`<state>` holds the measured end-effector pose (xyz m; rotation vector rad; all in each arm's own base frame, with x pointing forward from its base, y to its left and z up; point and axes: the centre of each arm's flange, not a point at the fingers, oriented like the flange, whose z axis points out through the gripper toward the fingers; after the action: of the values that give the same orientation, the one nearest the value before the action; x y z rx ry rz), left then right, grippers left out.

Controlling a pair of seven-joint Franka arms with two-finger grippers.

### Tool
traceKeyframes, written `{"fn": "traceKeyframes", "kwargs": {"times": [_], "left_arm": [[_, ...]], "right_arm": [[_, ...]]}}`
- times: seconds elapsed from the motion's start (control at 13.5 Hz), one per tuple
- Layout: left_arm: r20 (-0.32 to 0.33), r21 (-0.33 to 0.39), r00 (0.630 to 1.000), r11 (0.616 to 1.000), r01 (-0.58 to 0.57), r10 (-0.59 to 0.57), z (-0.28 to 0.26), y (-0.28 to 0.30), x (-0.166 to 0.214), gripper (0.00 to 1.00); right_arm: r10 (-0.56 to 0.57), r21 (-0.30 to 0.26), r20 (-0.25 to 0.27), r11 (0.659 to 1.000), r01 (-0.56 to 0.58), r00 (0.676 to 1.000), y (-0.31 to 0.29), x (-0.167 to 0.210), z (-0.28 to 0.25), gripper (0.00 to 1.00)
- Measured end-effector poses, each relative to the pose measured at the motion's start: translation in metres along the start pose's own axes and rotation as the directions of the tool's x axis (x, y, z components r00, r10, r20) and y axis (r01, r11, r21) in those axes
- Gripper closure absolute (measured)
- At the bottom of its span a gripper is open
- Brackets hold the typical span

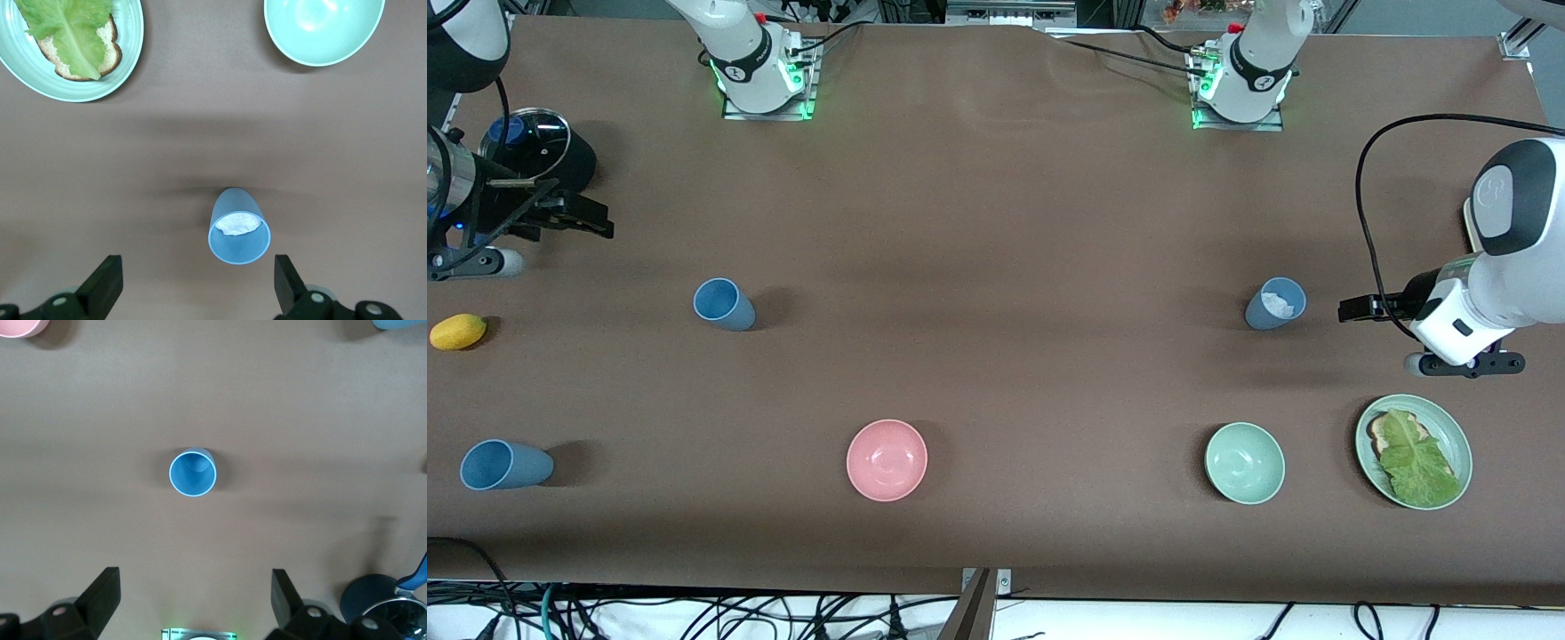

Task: Stack blue cups with both arms

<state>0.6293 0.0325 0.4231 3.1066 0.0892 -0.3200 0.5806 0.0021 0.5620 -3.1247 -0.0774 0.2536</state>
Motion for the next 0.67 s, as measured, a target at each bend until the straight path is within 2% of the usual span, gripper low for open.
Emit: {"fn": "traceKeyframes", "kwargs": {"times": [0.37,0.67], "left_arm": [[0.007,0.002,1.0,1.0,0.005,-0.005,-0.017,-0.003,-0.007,0.0],[-0.017,0.006,1.0,1.0,-0.01,0.011,-0.045,-0.002,-0.021,0.0]], "right_arm": [[0.001,-0.001,-0.014,1.0,-0.001,1.0,0.0,0.002,-0.001,0.0],[0.001,0.0,-0.014,1.0,-0.001,1.0,0.001,0.002,-0.001,0.0]]}}
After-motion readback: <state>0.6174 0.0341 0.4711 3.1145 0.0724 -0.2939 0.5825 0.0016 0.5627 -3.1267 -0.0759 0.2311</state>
